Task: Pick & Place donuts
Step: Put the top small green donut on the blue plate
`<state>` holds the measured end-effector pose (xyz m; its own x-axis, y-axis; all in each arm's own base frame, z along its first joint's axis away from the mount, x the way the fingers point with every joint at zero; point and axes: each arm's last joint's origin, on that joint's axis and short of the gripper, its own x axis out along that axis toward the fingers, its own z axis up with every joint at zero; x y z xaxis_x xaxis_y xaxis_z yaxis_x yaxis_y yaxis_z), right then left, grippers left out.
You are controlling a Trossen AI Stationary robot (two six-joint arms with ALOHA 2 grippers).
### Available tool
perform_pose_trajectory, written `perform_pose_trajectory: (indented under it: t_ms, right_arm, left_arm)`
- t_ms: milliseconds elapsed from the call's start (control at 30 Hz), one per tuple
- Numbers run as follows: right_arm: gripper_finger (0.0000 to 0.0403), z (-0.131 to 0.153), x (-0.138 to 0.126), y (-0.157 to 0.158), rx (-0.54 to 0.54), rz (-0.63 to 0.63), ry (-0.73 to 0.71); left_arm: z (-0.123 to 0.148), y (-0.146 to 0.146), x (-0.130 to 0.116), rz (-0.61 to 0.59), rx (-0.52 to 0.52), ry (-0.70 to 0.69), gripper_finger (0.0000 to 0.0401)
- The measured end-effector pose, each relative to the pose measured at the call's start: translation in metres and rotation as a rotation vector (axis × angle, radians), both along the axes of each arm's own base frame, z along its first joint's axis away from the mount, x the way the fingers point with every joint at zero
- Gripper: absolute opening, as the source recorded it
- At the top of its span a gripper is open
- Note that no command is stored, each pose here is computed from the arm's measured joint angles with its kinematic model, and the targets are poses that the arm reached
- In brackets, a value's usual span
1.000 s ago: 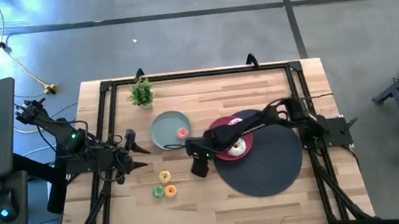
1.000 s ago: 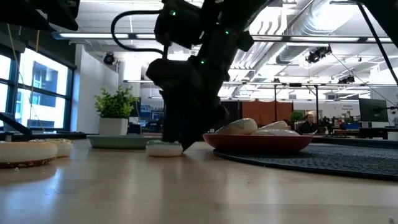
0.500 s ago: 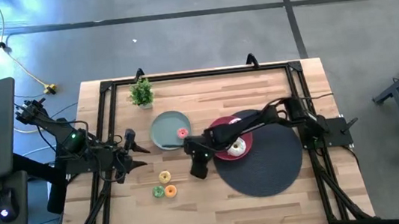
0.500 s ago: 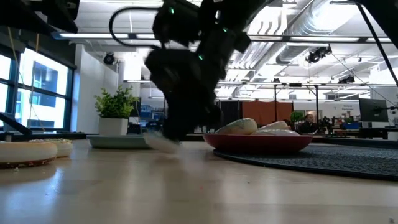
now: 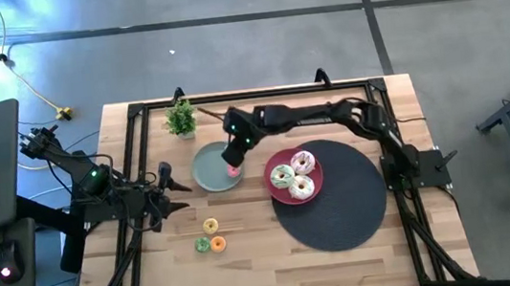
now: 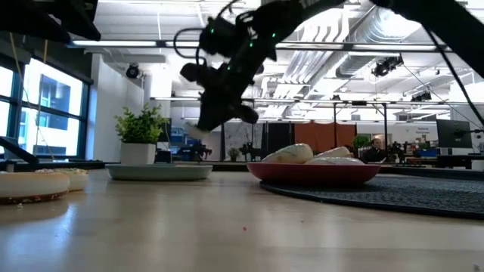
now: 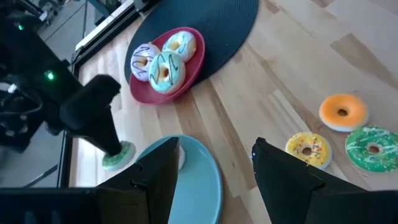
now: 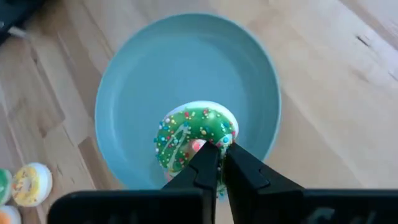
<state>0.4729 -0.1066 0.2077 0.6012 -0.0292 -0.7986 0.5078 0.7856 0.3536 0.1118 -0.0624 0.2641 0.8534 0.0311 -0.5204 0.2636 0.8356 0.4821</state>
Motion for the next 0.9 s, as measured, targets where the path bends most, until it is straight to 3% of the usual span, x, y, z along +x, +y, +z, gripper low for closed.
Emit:
perform_pose_trajectory:
  t_ms: [167, 367, 567, 900]
  right_arm:
    - [0.0008, -0.013, 0.013, -0.007, 0.03, 0.046, -0.008]
    - [0.002, -0.036, 0.02, -0.01, -0.013, 0.023, 0.063]
    - [0.0016, -0.033, 0.017, -0.016, -0.04, 0.016, 0.073]
    - [0.0123, -0.035, 0.017, -0.016, -0.07, 0.021, 0.087]
  left_arm:
    - [0.0, 0.001, 0.0, 0.031, 0.004, -0.012, 0.0192]
    - [0.001, 0.001, 0.0, 0.051, 0.012, -0.02, 0.0192]
    - [0.0, 0.002, 0.0, 0.064, 0.001, -0.021, 0.0192]
    - [0.0, 0.002, 0.0, 0.07, 0.007, -0.02, 0.0192]
